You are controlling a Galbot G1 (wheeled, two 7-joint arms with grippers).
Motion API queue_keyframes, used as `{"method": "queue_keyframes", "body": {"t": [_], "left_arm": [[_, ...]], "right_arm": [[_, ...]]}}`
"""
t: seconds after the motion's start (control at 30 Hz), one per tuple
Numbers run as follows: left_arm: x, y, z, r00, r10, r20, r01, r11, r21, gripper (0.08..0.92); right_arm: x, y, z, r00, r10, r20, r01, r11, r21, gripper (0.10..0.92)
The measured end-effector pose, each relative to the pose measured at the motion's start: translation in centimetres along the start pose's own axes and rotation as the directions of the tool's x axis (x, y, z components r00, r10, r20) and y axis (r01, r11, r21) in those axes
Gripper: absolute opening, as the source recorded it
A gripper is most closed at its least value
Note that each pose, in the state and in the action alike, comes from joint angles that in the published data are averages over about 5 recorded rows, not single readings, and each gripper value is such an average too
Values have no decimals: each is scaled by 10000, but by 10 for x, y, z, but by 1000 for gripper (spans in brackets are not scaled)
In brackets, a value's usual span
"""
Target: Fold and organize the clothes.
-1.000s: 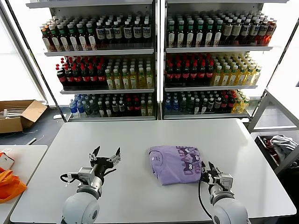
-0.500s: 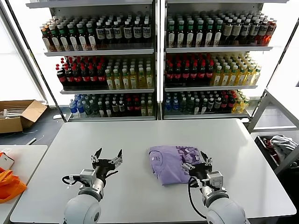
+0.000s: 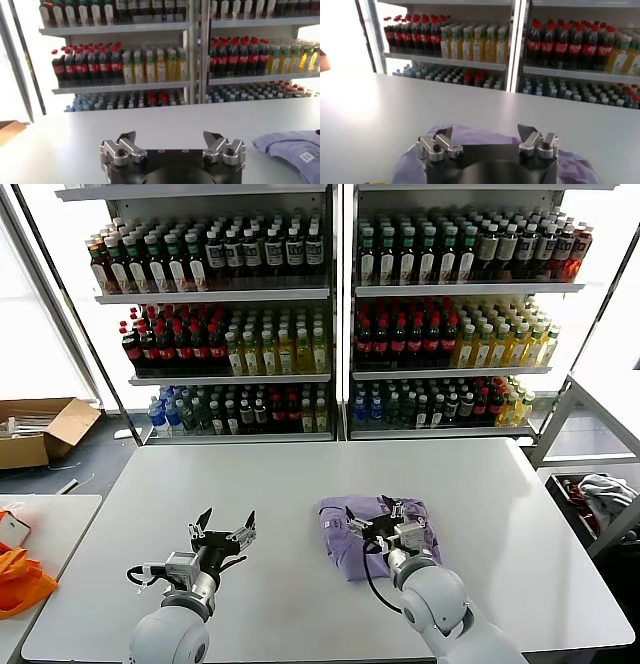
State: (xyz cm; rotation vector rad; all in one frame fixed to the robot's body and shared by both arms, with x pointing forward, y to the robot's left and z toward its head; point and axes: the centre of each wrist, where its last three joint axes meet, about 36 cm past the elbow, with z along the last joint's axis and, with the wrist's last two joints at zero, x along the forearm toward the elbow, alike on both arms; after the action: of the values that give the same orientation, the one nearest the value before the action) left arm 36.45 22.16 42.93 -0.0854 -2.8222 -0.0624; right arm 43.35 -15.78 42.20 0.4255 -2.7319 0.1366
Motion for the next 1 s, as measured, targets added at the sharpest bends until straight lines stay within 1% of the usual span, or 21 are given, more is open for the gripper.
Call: {"method": "queue_keyframes", "body": {"t": [0.2, 0.43, 0.53, 0.83, 1.0], "left_arm": [[0, 3, 0, 10000, -52, -29, 52, 10000, 0, 823], [2, 4, 2, 9999, -54, -86, 54, 10000, 27, 823], [2, 4, 3, 9999, -28, -119, 28, 10000, 18, 823], [7, 2, 5, 9998, 51, -171, -50, 10000, 51, 823], [10, 3, 4, 9999, -15, -171, 17, 9999, 121, 823]], "right_arm": [[-23, 8, 5, 9994, -82, -336, 80, 9999, -61, 823], [-35, 9, 13, 9971, 4, -758, -14, 9999, -130, 823], [-35, 8, 13, 9978, -69, -653, 55, 9997, -223, 823], [-13, 7, -4, 9987, -460, 212, 464, 9987, -218, 823], [13, 2, -2, 9975, -683, 204, 680, 9976, 148, 823]]}}
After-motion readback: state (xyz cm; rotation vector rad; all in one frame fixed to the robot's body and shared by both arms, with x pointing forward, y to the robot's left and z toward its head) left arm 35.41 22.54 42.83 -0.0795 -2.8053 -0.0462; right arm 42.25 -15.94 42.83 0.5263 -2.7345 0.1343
